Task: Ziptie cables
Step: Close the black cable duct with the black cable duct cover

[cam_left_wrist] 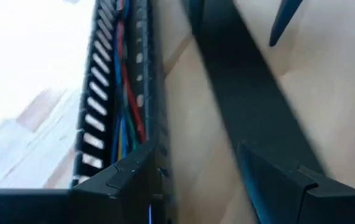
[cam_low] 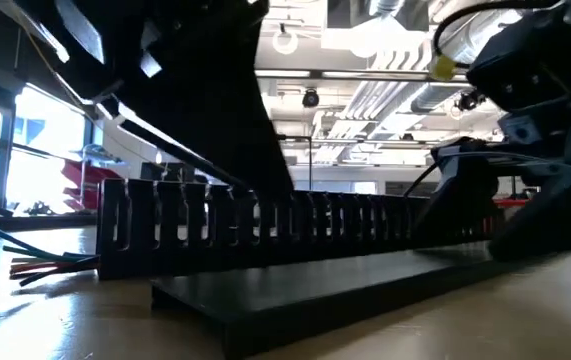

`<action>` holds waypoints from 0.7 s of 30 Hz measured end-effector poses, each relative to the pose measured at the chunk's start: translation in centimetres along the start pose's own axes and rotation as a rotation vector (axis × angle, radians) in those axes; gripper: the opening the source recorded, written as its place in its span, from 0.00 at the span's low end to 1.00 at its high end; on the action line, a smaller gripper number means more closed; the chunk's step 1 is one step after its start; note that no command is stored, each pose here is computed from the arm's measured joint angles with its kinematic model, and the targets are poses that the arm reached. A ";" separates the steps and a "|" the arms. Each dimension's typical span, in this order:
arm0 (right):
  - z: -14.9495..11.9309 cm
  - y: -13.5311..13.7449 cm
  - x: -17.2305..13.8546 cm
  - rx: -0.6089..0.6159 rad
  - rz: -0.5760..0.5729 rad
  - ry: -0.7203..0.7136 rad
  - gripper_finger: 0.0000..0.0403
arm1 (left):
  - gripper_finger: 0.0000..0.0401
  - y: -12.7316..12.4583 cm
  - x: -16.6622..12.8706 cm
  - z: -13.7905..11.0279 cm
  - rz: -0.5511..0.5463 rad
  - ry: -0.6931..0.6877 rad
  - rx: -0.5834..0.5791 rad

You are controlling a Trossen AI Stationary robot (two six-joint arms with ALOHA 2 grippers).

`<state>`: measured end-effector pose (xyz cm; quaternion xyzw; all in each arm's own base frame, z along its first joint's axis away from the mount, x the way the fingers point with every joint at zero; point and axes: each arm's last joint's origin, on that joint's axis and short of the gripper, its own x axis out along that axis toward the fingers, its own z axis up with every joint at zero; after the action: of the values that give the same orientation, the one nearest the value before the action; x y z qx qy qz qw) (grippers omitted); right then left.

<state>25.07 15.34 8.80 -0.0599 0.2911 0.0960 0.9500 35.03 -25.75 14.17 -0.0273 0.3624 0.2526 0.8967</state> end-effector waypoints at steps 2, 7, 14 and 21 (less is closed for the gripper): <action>0.0 -0.4 0.1 0.002 0.012 0.015 0.75 | 0.51 0.2 0.0 -0.2 0.015 0.009 -0.016; -0.2 -0.6 0.2 0.069 0.083 0.058 0.75 | 0.50 1.2 1.0 -1.5 0.047 0.054 -0.024; 0.0 1.3 -0.8 0.055 0.128 0.053 0.75 | 0.48 2.4 2.5 -2.2 0.094 0.075 -0.051; 2.6 1.8 -2.9 -0.025 0.176 -0.056 0.75 | 0.48 2.3 1.6 -0.6 0.082 0.040 -0.032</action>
<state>23.78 17.12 12.49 -0.0435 0.2672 0.1843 0.9448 34.57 -23.18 12.96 -0.0319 0.3769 0.2943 0.8777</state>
